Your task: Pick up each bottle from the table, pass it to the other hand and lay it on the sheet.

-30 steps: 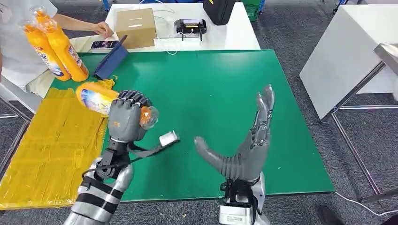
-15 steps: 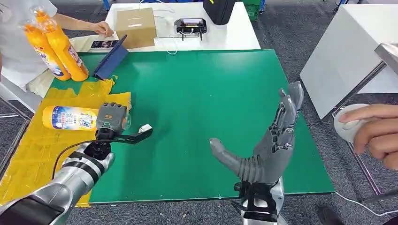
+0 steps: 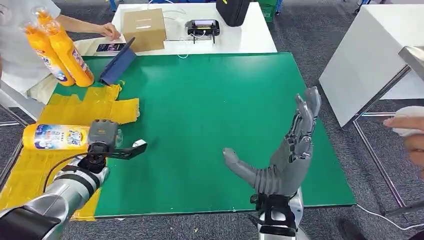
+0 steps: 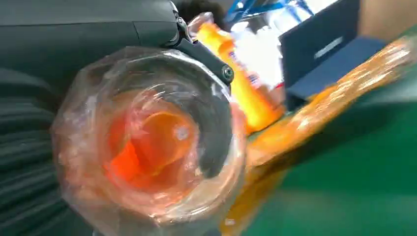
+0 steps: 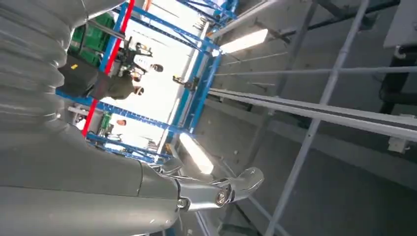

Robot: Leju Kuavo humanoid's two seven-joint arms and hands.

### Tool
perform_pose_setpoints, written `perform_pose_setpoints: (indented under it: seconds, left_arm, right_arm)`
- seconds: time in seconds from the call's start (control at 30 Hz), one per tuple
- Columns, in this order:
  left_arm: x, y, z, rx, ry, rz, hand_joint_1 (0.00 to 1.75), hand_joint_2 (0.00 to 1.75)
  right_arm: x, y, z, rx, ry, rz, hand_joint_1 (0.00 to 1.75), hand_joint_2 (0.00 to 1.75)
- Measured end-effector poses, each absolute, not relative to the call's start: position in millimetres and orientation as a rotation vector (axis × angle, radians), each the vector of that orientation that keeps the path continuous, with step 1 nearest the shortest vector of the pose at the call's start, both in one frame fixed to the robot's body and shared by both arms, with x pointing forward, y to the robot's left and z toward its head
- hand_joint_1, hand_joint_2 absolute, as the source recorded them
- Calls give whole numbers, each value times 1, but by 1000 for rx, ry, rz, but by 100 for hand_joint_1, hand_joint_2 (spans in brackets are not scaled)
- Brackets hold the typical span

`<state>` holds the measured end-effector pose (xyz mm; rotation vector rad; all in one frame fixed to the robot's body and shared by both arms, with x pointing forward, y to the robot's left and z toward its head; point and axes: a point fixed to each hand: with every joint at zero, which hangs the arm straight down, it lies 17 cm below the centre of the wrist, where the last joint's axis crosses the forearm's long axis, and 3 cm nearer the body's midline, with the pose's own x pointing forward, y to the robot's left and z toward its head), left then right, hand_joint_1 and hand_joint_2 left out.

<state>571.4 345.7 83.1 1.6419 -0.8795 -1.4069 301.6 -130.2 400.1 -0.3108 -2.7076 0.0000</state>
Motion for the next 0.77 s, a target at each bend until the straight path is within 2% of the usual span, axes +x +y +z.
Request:
perform_pose_setpoints:
  seconds: [0.27,0.43,0.47,0.63,0.7,0.77]
  left_arm:
    - [561,368,69,1576,-913,-1349,0,175]
    - [560,351,54,1294,-1098,-1171,0,175]
    - [559,346,51,1246,-1122,-1142,0,0]
    - [557,323,39,1054,-1197,-1060,0,0]
    - [556,302,35,861,-1285,-920,0,0]
    - [557,292,43,790,-1360,-839,0,0]
  right_arm:
    - [308,-129,392,-302,-2682,20,0,175]
    - [314,-126,385,-285,-2655,47,0,175]
    - [315,-125,384,-281,-2650,50,0,175]
    - [318,-123,380,-261,-2636,67,0,175]
    - [320,-121,378,-250,-2628,78,0,175]
    - [320,-121,377,-250,-2627,81,0,175]
